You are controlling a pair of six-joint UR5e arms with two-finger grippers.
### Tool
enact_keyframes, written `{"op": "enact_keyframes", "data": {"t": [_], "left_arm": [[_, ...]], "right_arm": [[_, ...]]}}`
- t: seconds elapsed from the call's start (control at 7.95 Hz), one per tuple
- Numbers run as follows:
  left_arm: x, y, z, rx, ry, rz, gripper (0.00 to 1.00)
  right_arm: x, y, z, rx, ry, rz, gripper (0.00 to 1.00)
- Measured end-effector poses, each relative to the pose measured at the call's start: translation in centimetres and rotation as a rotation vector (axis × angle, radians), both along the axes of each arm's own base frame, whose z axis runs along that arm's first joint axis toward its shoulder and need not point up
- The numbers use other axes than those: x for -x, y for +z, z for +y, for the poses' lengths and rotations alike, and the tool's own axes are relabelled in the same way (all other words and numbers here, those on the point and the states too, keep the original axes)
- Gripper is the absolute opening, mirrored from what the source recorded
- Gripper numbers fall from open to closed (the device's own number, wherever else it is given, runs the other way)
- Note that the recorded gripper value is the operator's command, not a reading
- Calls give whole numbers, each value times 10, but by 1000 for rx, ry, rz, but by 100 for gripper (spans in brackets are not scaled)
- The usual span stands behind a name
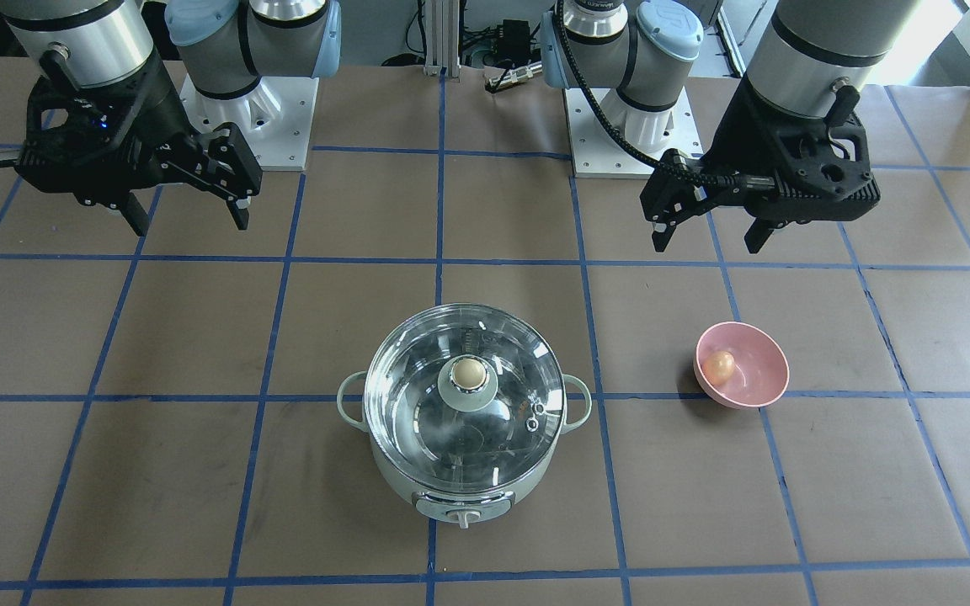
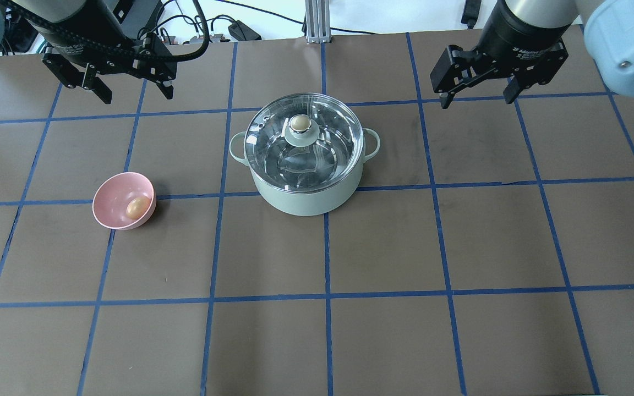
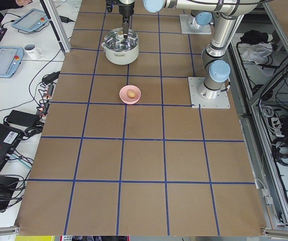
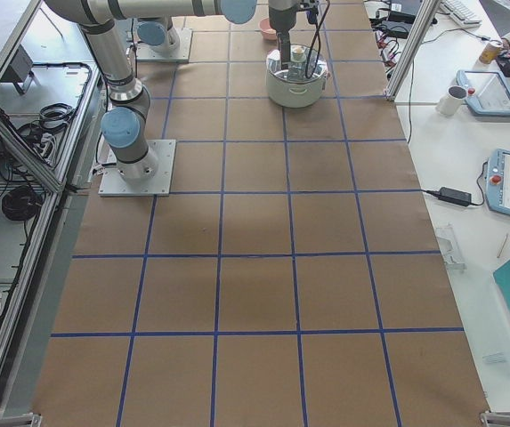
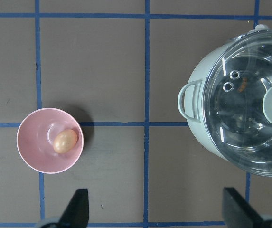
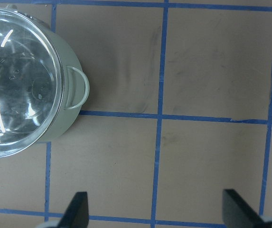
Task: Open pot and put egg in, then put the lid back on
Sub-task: 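Reach the left gripper to the egg while the right reaches the lid knob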
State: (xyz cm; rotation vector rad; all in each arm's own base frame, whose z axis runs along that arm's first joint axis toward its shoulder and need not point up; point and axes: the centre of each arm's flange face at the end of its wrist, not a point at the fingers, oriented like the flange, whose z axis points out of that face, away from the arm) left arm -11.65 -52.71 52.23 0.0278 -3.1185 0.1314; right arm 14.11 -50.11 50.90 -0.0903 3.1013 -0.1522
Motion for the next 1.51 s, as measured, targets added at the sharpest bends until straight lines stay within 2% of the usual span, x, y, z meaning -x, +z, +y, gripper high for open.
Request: {"op": "enact_keyframes", "data": {"t": [0.38, 0.63, 0.88, 1.13, 1.26, 1.51], "left_arm": [[-10, -15, -12, -25, -1, 0, 100], [-33, -58, -41, -98, 6, 5, 100], [-76, -106, -63, -183, 13, -5, 100], [-110, -157, -70, -268, 38, -20, 100], [-119, -184, -72, -273, 20, -22, 100], [-146, -238, -66, -266, -82, -11, 100]], "right_arm": [[0, 0, 0, -2, -2, 1, 100], [1, 0, -1, 3, -7, 10, 100], [2, -5, -13, -2, -39, 77, 100], [-29, -19, -41, 4, -95, 31, 100], [-53, -29, -52, 11, -118, 13, 100], [-92, -50, -66, 41, -152, -14, 100]]}}
